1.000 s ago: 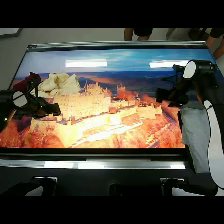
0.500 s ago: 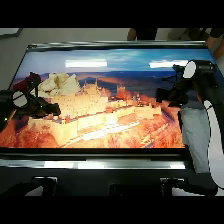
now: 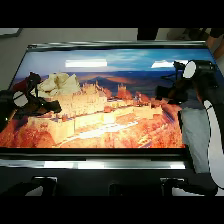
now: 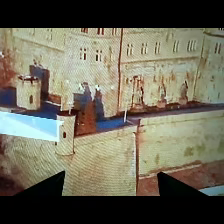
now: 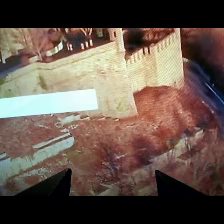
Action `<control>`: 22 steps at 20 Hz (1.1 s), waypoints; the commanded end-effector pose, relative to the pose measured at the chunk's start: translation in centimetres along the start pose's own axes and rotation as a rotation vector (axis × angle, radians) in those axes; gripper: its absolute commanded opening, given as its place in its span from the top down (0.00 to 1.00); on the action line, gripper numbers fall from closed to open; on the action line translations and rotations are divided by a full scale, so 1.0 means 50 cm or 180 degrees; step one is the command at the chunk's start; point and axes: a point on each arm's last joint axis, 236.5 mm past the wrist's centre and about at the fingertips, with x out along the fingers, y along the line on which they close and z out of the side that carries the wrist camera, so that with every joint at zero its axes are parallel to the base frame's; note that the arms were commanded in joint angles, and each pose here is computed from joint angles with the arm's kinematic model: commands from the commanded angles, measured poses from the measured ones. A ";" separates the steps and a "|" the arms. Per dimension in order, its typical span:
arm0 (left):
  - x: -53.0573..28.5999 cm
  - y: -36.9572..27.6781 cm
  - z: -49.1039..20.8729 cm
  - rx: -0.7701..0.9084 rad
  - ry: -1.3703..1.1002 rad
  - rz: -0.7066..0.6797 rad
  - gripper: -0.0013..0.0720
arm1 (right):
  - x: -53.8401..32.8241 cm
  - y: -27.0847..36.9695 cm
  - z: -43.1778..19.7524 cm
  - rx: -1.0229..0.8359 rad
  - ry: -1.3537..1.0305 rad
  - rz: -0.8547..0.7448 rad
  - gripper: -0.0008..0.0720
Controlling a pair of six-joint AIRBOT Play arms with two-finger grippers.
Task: Fold the shirts.
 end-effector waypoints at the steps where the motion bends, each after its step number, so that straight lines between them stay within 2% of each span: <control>1: 0.001 -0.002 0.012 0.0002 -0.0080 -0.0015 0.02 | 0.000 0.007 0.027 -0.0003 -0.0181 0.0042 0.15; 7: 0.003 -0.008 0.031 0.0012 -0.0203 -0.0042 0.02 | -0.001 0.008 0.033 -0.0001 -0.0220 0.0054 0.15; 9: 0.004 -0.012 0.030 0.0004 -0.0194 -0.0060 0.02 | 0.000 0.008 0.034 0.0000 -0.0225 0.0055 0.01; 14: -0.023 0.004 0.118 0.0042 -0.0704 -0.0086 0.00 | 0.000 0.007 0.025 0.0001 -0.0168 0.0044 0.02; 16: -0.069 0.090 0.190 -0.0271 -0.1003 0.0037 0.00 | 0.000 0.005 0.017 0.0000 -0.0113 0.0029 0.02; 18: -0.098 0.232 0.232 -0.0857 -0.1133 0.0230 0.01 | 0.001 0.001 -0.001 0.0001 0.0007 0.0002 0.02; 20: -0.073 0.368 0.204 -0.1565 -0.0928 0.0311 0.01 | 0.001 -0.003 -0.016 0.0001 0.0110 -0.0024 0.03; 22: -0.009 0.456 0.129 -0.2201 -0.0499 0.0213 0.01 | 0.000 -0.004 -0.020 0.0001 0.0138 -0.0030 0.05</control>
